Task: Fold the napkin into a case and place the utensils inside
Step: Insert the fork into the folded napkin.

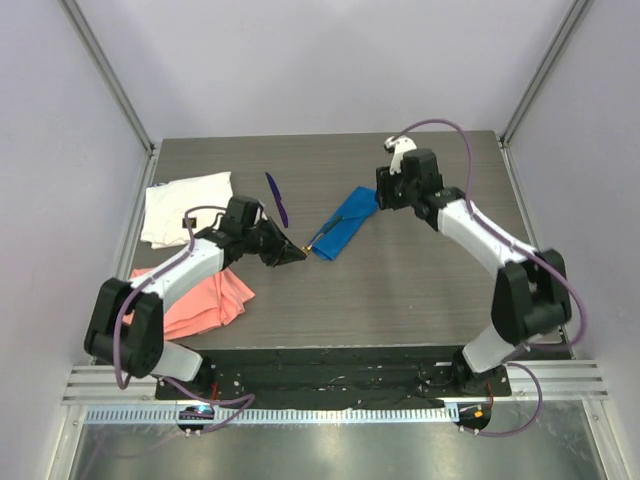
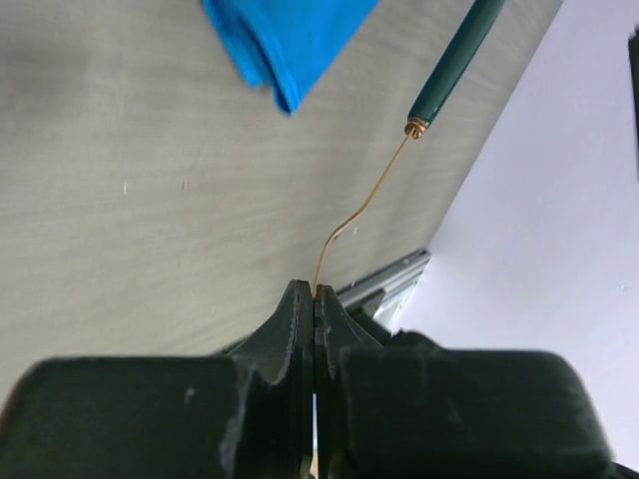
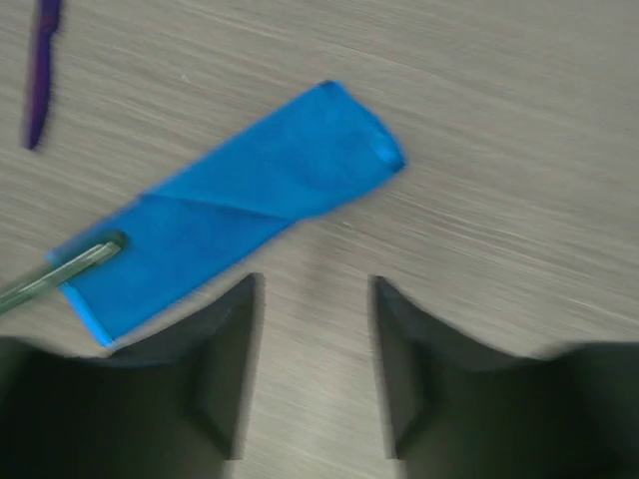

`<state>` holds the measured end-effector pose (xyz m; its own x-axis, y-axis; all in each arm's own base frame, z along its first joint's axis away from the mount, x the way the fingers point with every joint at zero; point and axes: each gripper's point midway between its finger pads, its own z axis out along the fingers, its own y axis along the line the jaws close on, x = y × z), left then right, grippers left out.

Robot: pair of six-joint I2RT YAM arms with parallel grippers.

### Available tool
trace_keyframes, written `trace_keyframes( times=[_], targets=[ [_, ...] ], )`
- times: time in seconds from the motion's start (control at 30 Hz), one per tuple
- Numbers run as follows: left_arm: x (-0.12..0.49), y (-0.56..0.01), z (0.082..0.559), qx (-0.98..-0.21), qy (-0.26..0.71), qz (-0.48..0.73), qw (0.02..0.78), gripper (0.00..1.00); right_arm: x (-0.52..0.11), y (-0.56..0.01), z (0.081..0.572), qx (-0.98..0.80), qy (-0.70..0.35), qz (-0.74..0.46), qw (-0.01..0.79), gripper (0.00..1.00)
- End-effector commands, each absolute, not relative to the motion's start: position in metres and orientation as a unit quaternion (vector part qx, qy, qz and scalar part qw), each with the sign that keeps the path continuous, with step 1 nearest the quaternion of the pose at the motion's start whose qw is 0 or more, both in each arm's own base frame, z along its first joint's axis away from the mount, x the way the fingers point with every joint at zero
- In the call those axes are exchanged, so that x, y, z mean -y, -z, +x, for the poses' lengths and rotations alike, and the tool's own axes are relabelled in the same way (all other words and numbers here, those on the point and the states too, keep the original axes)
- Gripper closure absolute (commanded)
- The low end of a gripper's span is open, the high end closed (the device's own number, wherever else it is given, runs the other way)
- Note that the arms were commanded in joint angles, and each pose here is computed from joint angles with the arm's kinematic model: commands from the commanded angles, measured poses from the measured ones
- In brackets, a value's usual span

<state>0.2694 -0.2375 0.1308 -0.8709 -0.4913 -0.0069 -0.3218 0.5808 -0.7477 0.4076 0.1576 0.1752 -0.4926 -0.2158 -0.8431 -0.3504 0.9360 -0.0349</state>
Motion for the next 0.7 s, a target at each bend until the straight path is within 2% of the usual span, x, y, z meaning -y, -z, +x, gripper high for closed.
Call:
trace_keyframes(
  times=[0.0, 0.03, 0.13, 0.17, 0.33, 0.67],
  targets=[
    [0.259, -0.145, 0.315, -0.858, 0.442, -0.217, 0.144, 1.00, -0.199, -0.165, 0.434, -0.878, -0.262, -0.109, 0.386, 0.59],
    [0.263, -0.145, 0.317, -0.855, 0.451, -0.213, 0.140, 1.00, -0.205, -0.154, 0.452, -0.882, -0.268, -0.117, 0.370, 0.69],
    [0.268, -0.134, 0.325, -0.859, 0.447, -0.211, 0.135, 1.00, -0.209, -0.118, 0.476, -0.903, -0.270, -0.115, 0.314, 0.84],
    [0.267, -0.131, 0.327, -0.860, 0.444, -0.212, 0.136, 1.00, -0.206, -0.112, 0.480, -0.907, -0.270, -0.105, 0.306, 0.99],
    [0.271, -0.111, 0.326, -0.868, 0.438, -0.210, 0.110, 1.00, -0.198, -0.103, 0.502, -0.907, -0.261, -0.102, 0.316, 0.99],
    [0.274, -0.090, 0.328, -0.874, 0.430, -0.209, 0.089, 1.00, -0.197, -0.085, 0.507, -0.908, -0.261, -0.097, 0.313, 0.99]
  ],
)
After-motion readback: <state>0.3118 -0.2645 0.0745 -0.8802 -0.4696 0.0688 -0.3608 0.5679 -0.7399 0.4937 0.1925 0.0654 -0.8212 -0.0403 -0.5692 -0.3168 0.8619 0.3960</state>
